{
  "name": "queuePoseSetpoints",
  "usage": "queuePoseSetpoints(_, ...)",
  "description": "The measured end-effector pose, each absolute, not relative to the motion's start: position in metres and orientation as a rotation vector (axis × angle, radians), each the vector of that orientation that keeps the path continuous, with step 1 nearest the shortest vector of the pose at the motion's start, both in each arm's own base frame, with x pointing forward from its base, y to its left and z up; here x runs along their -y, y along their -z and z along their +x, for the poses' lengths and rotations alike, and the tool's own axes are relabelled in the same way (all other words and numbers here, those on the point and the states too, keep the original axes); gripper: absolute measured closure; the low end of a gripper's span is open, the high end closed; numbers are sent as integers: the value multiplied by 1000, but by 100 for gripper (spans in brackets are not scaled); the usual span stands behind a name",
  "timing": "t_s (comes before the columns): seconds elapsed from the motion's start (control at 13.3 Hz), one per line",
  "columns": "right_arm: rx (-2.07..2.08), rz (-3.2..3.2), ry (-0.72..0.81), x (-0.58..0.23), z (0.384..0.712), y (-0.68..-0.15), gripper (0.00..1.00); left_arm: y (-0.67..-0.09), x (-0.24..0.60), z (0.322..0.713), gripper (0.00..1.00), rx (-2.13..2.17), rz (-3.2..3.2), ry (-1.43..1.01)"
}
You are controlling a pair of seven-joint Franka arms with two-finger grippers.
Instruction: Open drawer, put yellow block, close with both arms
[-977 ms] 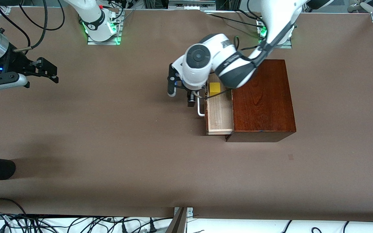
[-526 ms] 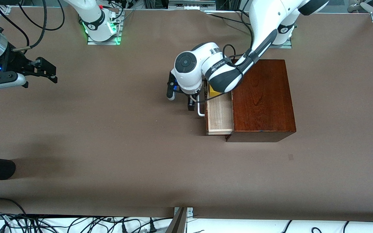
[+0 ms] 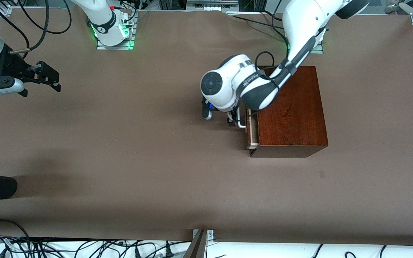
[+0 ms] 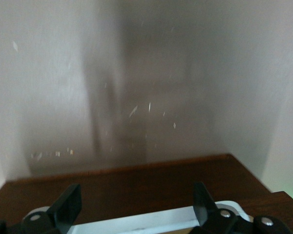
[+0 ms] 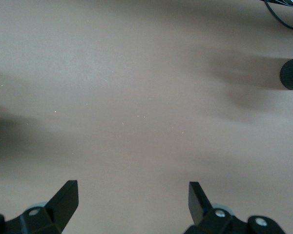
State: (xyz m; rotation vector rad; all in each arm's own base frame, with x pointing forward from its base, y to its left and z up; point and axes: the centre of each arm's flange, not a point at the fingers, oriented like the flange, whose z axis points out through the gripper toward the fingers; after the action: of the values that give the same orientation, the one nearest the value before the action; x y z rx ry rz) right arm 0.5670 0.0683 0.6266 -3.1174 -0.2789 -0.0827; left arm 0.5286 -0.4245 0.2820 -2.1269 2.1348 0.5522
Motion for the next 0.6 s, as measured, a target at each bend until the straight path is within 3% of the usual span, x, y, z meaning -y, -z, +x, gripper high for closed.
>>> queuePoseSetpoints(0.38, 274, -3118, 86, -68, 567, -628, 0, -285, 411, 536, 0, -2121, -2144, -579)
queuePoseSetpoints(0.6, 274, -3118, 89, -68, 567, -629, 0, -328, 422, 533, 0, -1981, -2354, -496)
